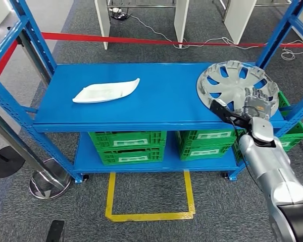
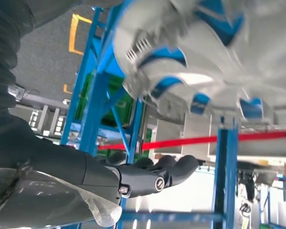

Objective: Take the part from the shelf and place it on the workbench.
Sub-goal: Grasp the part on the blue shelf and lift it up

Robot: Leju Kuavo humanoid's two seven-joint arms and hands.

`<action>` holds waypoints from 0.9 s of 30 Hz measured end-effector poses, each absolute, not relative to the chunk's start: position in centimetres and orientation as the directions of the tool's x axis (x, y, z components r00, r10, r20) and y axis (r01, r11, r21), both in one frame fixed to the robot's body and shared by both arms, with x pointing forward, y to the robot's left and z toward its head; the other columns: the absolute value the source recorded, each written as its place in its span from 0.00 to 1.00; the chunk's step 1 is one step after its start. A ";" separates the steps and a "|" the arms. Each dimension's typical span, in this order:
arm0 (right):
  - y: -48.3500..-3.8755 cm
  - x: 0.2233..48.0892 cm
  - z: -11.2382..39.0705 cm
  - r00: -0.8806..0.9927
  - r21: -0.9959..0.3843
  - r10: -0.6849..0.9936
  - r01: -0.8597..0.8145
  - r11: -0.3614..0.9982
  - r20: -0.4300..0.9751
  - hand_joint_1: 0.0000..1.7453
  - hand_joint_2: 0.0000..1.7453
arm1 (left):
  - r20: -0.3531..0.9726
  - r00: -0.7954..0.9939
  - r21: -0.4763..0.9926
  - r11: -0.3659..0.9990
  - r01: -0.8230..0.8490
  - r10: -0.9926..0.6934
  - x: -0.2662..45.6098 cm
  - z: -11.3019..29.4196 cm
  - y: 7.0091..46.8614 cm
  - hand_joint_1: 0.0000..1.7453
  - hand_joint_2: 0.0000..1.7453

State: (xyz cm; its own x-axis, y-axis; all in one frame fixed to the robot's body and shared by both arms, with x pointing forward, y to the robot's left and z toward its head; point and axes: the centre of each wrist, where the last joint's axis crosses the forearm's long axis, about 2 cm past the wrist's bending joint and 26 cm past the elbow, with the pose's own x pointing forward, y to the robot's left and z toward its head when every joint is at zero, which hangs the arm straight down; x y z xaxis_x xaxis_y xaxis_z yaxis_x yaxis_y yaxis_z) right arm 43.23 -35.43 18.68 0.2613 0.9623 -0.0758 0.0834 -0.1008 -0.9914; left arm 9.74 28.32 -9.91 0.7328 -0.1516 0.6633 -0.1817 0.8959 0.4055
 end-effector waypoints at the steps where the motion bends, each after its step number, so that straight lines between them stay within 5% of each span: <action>1: -35.4 43.3 18.7 0.260 -0.992 0.963 0.082 -0.100 -0.076 0.00 1.00 | 0.664 0.732 0.406 0.895 -0.183 -0.152 9.8 -9.9 28.3 0.00 0.00; 27: -35.5 43.2 18.4 0.243 -0.995 0.966 0.028 -0.100 -0.091 0.00 1.00 | 0.668 0.730 0.400 0.896 -0.192 -0.142 9.7 -9.9 28.4 0.00 0.00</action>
State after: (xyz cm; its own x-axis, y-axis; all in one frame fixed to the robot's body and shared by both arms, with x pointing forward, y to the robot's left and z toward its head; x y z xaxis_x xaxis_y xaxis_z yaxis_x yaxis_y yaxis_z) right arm 43.20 -35.54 18.44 0.2430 0.9658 -0.0906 0.0281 -0.1004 -0.9946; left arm 9.72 28.40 -9.92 0.7304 -0.1420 0.6681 -0.1921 0.8960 0.4004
